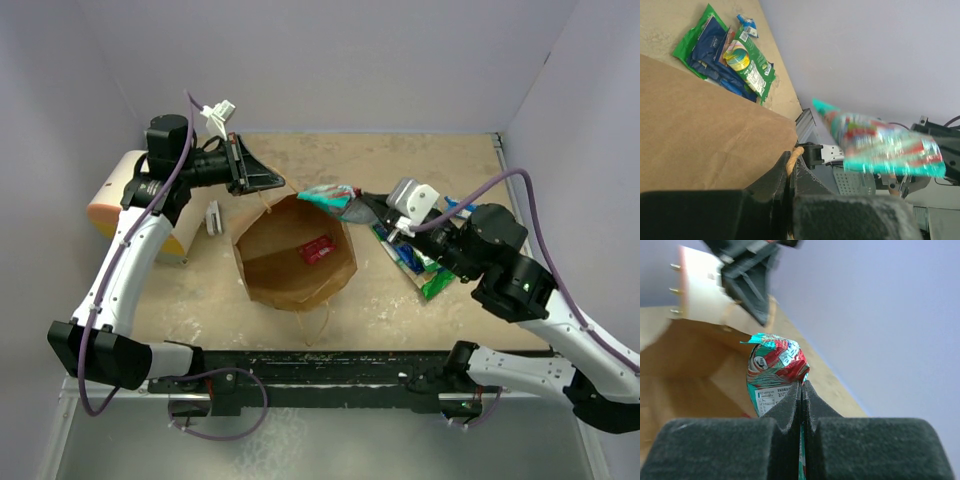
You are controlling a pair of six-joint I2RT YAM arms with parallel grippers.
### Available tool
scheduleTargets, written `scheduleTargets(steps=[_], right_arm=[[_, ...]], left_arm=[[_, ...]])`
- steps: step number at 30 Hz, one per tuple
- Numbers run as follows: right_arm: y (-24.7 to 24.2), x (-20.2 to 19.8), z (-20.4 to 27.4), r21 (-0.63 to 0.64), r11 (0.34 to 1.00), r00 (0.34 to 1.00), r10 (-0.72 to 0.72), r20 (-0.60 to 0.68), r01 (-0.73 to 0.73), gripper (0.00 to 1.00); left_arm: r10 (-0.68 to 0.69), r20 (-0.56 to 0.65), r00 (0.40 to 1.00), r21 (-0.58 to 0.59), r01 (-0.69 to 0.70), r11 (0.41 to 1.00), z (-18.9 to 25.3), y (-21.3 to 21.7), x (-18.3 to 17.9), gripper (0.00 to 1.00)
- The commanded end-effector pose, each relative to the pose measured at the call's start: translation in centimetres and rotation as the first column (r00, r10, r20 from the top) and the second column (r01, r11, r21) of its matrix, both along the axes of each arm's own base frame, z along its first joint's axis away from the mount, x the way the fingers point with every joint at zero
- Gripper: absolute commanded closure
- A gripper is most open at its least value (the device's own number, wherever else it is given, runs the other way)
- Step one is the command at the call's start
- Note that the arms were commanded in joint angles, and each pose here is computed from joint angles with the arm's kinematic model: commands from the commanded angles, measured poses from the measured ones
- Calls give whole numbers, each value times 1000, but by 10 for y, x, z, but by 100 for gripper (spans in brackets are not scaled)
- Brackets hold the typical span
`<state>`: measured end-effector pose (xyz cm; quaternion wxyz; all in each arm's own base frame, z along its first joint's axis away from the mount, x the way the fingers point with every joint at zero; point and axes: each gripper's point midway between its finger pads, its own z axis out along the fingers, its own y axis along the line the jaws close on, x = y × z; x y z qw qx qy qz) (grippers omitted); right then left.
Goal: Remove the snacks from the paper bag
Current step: Take out the snack from the paper bag.
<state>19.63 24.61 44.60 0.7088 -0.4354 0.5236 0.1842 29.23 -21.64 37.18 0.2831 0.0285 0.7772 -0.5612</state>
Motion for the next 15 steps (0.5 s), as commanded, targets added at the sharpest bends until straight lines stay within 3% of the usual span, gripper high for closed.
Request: scheduleTargets(steps=[1,8,15], right_arm=[[-64,41,42,95,928,925,-368,99,359,100],[-130,91,-13,-29,749,750,-661,25,662,100],[-169,120,-101,-247,634,642,-764,-58,732,100]], left_arm=[[8,57,998,-11,-7,1000,10,3,3,100],[9,78,997,-12,-8,1000,18,3,2,100],[5,66,998,-13,-4,1000,14,3,-1,100]])
